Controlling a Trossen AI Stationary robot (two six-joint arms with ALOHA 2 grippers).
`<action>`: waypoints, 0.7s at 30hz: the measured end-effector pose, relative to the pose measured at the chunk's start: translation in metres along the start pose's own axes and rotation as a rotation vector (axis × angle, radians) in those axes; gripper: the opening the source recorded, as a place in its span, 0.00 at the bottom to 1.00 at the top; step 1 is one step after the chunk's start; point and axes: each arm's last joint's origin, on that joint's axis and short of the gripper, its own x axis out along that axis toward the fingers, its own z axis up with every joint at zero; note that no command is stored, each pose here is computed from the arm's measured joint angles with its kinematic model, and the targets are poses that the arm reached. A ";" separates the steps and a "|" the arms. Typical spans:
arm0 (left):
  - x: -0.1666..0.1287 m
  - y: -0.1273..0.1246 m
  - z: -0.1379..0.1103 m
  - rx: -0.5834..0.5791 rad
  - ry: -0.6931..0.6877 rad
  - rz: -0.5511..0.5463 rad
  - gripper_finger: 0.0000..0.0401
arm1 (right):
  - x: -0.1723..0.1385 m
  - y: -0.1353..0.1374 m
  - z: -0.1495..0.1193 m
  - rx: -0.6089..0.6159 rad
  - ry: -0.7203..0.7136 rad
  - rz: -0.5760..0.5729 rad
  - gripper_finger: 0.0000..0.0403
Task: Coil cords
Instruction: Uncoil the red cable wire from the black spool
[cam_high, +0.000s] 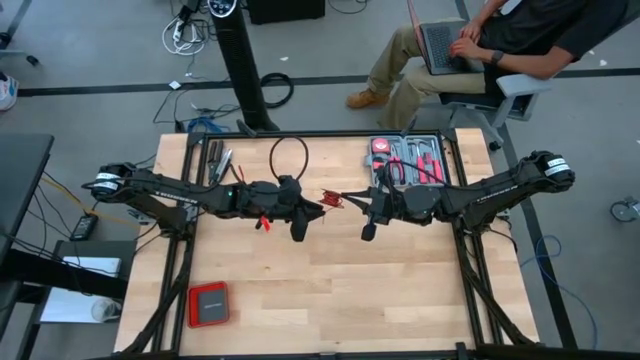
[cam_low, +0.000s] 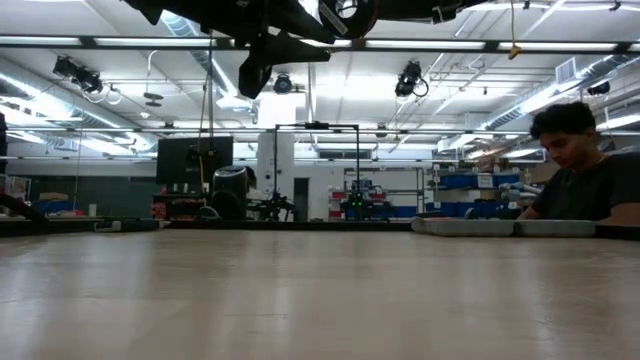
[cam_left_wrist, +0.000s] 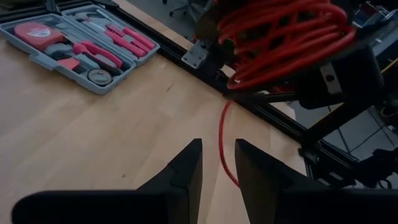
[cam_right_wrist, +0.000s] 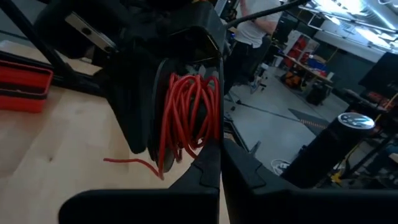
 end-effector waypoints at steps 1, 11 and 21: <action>0.000 0.000 0.000 -0.010 0.000 0.000 0.25 | 0.000 0.000 0.000 -0.001 -0.002 0.000 0.00; 0.000 -0.002 0.002 -0.041 -0.023 -0.021 0.25 | 0.000 -0.002 0.003 -0.004 -0.031 -0.013 0.00; 0.000 -0.002 0.003 -0.042 -0.028 -0.029 0.25 | 0.001 -0.006 0.007 -0.018 -0.066 -0.038 0.00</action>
